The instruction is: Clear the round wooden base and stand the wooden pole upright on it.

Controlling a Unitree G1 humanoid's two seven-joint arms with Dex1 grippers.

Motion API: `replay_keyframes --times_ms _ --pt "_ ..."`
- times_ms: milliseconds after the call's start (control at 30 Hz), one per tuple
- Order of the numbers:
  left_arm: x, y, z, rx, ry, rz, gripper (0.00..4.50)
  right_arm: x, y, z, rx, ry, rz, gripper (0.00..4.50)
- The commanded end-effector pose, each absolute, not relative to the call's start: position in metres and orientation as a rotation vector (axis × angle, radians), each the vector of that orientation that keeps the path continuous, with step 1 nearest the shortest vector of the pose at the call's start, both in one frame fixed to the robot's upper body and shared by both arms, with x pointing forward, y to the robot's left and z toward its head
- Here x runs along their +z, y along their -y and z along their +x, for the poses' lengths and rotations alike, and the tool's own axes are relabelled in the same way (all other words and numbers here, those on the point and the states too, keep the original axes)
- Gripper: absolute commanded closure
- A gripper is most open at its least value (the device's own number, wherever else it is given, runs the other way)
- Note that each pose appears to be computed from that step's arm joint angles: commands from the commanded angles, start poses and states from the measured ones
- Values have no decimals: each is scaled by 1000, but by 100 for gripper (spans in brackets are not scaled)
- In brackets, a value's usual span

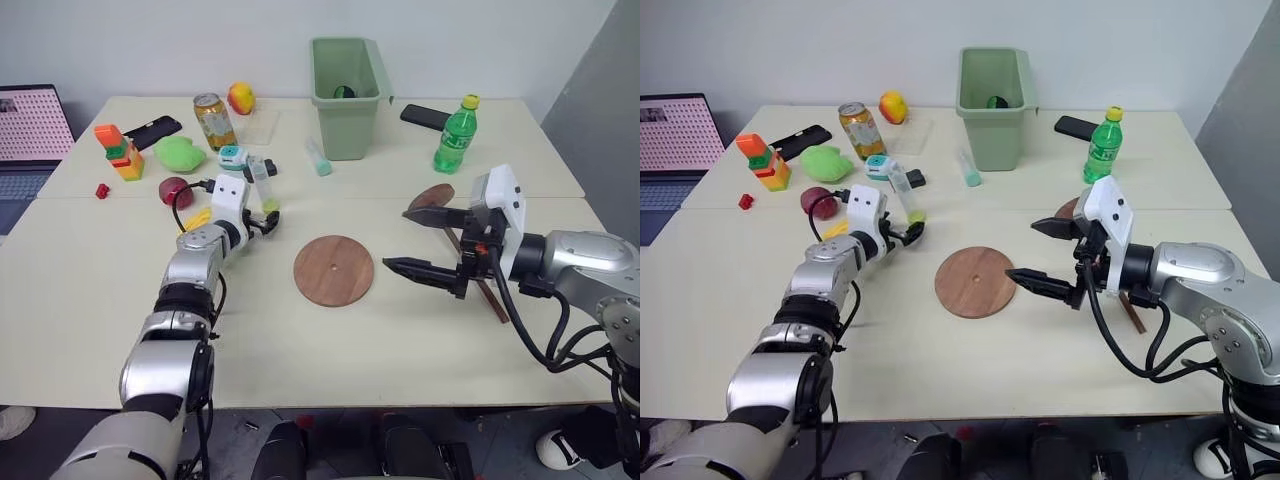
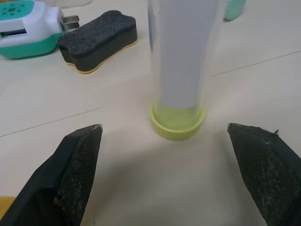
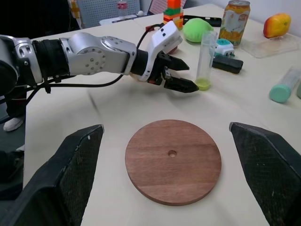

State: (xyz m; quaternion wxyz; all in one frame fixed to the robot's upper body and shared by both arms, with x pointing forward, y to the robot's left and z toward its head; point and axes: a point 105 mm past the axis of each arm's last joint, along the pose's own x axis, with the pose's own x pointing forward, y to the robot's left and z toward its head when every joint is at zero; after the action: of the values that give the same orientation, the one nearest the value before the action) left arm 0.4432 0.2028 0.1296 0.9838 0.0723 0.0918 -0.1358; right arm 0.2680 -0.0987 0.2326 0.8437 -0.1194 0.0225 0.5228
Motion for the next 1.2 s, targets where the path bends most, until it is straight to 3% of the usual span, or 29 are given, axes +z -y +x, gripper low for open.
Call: replay_keyframes --times_ms 33,200,367,500,700,900,1000,1200 --pt "201 -203 430 -250 46 162 2 245 99 263 1101 1 -276 0" --pt "228 -203 405 -295 74 250 2 242 105 262 1089 -29 -292 0" --pt "236 -210 345 -529 -88 382 2 243 130 268 1020 -93 -311 0" --pt "241 -195 312 -795 -116 419 2 228 164 298 837 -200 -383 0" --pt "249 -179 309 -968 1 417 2 170 222 358 448 -496 -428 0" --pt "235 -169 302 -1080 -24 445 2 135 225 385 362 -634 -399 0" --pt "232 -163 295 -1129 -26 447 0 125 226 390 347 -679 -385 52" --pt "231 -161 291 -1142 -23 418 0 137 216 395 364 -653 -297 196"
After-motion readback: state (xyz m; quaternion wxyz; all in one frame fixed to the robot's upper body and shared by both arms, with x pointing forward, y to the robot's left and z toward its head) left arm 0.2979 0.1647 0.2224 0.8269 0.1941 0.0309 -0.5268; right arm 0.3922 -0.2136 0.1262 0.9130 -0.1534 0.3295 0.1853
